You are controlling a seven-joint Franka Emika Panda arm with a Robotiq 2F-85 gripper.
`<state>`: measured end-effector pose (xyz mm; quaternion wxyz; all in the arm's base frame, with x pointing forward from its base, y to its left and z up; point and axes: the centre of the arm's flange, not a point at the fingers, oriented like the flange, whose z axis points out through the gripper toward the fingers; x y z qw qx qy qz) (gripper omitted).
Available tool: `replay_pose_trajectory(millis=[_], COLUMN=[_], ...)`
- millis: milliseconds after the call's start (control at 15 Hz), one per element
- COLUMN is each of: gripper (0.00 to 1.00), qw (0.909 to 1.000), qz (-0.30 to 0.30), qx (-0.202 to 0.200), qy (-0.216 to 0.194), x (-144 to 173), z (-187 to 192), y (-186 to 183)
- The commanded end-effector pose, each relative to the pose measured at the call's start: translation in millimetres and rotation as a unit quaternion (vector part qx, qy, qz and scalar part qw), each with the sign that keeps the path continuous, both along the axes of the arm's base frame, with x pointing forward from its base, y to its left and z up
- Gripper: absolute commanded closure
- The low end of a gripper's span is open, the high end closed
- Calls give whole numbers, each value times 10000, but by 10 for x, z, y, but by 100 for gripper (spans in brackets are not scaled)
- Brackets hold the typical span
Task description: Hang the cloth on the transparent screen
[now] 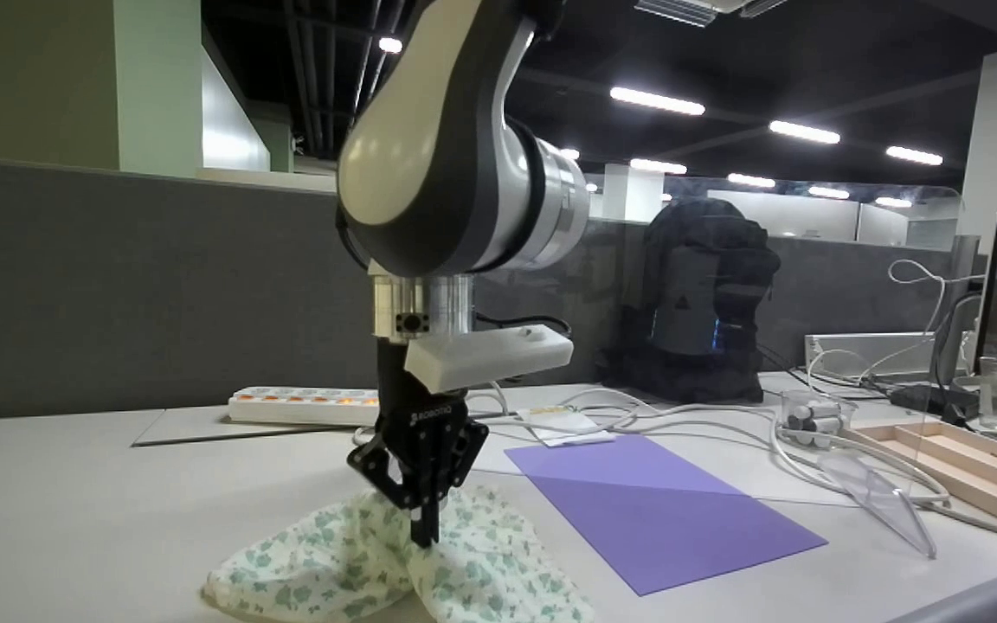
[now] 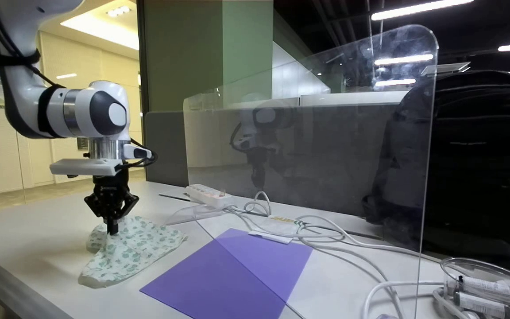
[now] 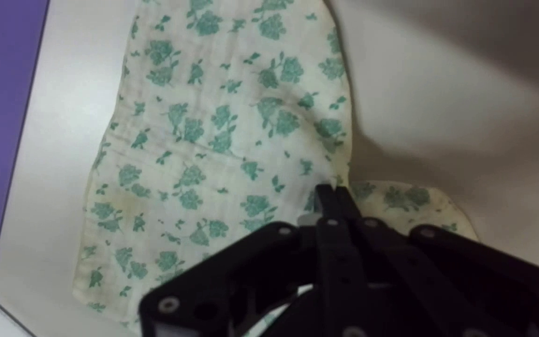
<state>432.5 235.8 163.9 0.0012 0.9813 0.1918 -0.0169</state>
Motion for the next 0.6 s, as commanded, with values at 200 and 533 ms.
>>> replay_pose_trajectory(millis=[200, 533], gripper=[100, 100], qw=[9999, 9886], qz=[26, 121], qx=[-10, -362], qy=[-148, -1458], x=[-274, -469], z=[1055, 2151], y=[233, 418])
